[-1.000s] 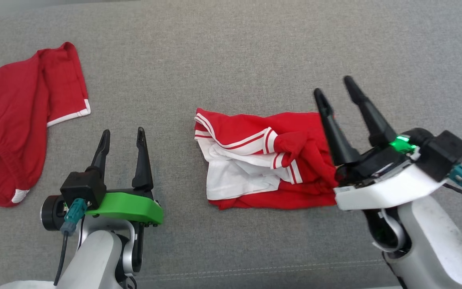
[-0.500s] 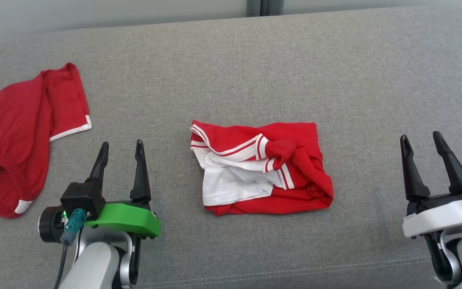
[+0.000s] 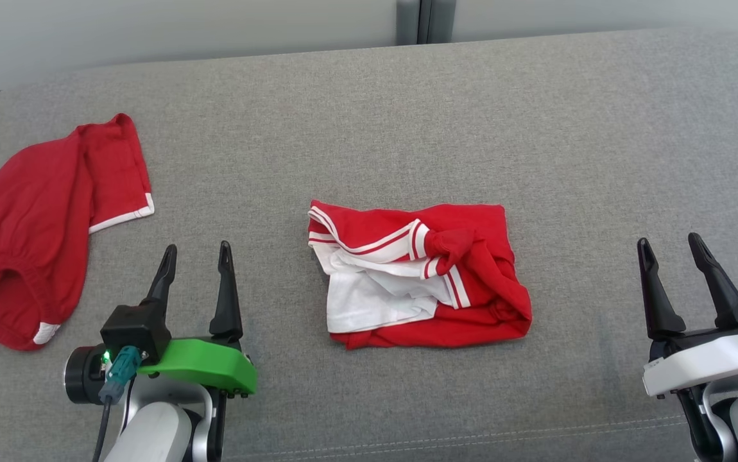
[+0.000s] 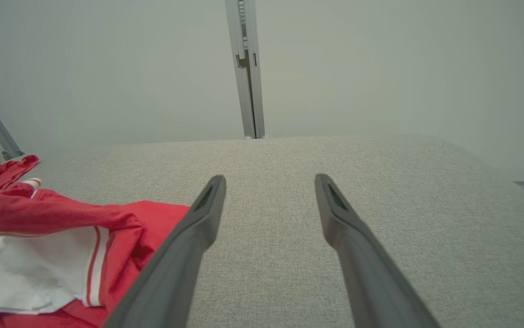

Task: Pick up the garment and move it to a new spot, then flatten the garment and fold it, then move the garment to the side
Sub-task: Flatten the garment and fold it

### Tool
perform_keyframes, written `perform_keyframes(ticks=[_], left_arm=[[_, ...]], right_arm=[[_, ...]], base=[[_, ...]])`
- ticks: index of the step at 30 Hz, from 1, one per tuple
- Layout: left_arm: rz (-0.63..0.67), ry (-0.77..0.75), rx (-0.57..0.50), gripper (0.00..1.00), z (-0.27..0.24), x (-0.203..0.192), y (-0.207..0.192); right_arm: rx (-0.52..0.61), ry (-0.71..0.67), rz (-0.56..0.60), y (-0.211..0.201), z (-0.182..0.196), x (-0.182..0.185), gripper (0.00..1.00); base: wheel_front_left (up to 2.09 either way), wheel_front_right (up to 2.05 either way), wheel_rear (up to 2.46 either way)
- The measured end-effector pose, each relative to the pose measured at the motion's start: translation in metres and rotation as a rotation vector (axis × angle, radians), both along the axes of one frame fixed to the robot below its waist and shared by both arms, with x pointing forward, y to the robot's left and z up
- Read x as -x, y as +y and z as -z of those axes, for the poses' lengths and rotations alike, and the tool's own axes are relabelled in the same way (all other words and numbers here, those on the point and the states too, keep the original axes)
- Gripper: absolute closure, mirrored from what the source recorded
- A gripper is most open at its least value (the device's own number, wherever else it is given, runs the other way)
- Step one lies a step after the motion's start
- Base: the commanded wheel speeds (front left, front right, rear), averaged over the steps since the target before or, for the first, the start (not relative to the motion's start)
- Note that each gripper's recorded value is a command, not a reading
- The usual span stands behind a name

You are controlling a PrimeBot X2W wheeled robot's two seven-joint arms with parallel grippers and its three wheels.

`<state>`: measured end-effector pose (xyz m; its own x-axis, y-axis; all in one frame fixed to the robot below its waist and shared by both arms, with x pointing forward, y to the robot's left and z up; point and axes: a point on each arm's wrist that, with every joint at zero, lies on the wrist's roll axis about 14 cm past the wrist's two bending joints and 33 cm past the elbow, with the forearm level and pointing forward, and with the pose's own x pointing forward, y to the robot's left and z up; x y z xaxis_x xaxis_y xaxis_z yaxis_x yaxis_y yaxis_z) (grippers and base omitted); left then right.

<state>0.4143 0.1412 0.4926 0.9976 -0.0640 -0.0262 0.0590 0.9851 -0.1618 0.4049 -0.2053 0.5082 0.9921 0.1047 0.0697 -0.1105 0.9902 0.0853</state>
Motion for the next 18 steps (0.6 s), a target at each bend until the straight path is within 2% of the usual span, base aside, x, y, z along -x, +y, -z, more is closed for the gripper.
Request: perform_keyframes(ticks=[1,2,3,9,18], left_arm=[[0.000,0.001,0.000,0.00,0.000,0.000,0.000],[0.000,0.002,0.000,0.00,0.000,0.001,0.000],[0.000,0.002,0.000,0.00,0.000,0.001,0.000],[-0.007,0.007,0.001,0.00,0.002,0.000,0.003],[-0.022,0.022,0.006,0.00,0.010,-0.008,0.007]], right_arm=[[-0.001,0.001,-0.001,0.000,0.000,-0.001,0.00],[-0.003,0.002,-0.003,0.001,0.001,-0.001,0.56],[-0.002,0.008,-0.007,0.001,0.002,-0.002,1.00],[0.006,0.042,-0.073,0.017,0.011,-0.016,1.00],[0.032,0.128,-0.260,0.070,0.043,-0.051,1.00]], base=[[0.00,0.00,0.00],[0.00,0.00,0.00],[0.00,0.00,0.00],[0.00,0.00,0.00],[0.00,0.00,0.00]])
